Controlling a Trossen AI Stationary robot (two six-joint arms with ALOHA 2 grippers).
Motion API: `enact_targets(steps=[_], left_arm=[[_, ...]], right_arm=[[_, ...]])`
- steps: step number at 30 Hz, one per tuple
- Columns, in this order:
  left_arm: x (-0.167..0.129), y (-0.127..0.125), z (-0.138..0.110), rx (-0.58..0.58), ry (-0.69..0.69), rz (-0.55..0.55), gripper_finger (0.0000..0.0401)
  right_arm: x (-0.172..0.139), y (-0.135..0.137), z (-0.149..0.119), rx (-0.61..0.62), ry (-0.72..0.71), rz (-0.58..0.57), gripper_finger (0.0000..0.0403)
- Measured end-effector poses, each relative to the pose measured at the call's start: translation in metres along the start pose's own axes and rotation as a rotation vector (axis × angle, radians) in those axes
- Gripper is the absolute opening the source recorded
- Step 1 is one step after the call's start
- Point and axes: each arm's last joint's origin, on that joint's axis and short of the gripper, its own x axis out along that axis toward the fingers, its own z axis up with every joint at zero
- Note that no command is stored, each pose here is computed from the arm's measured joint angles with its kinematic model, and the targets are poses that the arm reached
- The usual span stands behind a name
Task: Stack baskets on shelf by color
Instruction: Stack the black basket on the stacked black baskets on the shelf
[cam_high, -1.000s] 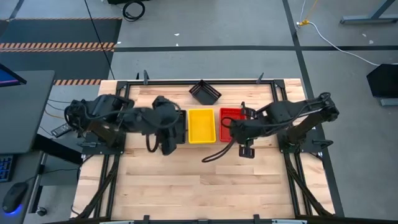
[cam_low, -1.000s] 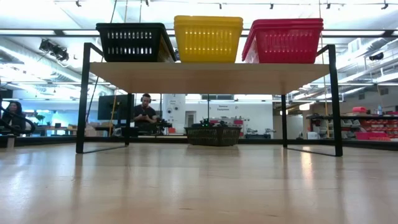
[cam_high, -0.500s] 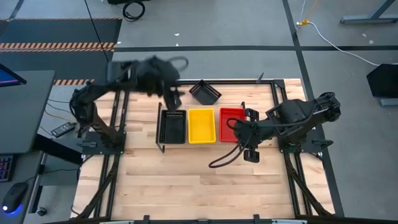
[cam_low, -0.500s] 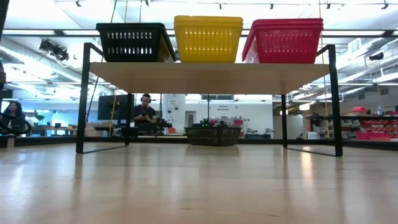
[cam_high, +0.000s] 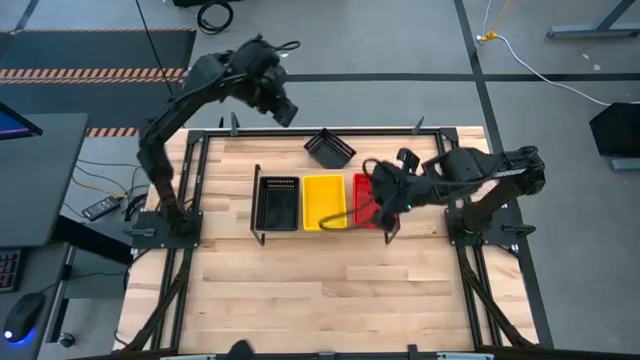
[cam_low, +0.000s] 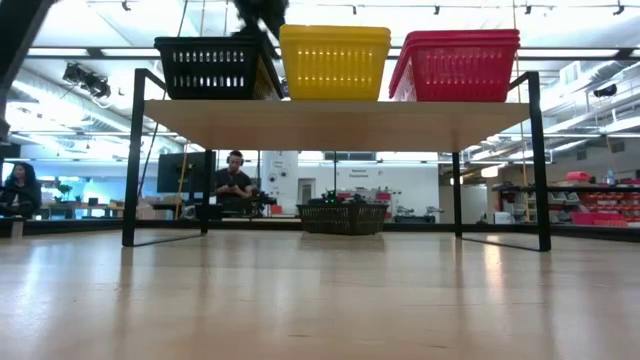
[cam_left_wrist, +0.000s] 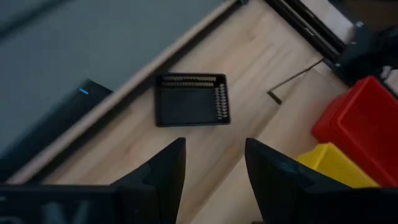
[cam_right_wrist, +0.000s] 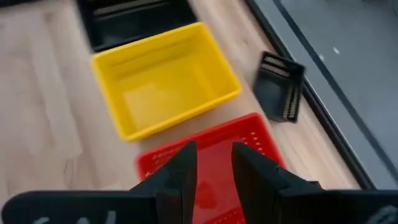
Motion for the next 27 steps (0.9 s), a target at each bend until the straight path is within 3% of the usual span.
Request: enact_targets(steps=[4,14,20,27], left_arm=[[0.042,0.018,0.01,-0.023,0.09,-0.08,0.0172],[0.136,0.037,0.013,0.064,0.231,0.062,0.0172],[0.175,0.045,0.007,0.076,0.313,0.128,0.0177],[0.199,0.05,0.003,0.063,0.34,0.156,0.0229]], right_arm=[[0.007,-0.012,0.007,0.138,-0.006,-0.032,0.0105],[0.017,-0.029,0.019,0.307,-0.025,-0.06,0.0105],[0.019,-0.033,0.021,0.326,-0.021,-0.066,0.0105],[0.02,-0.033,0.021,0.371,-0.002,-0.034,0.0105]])
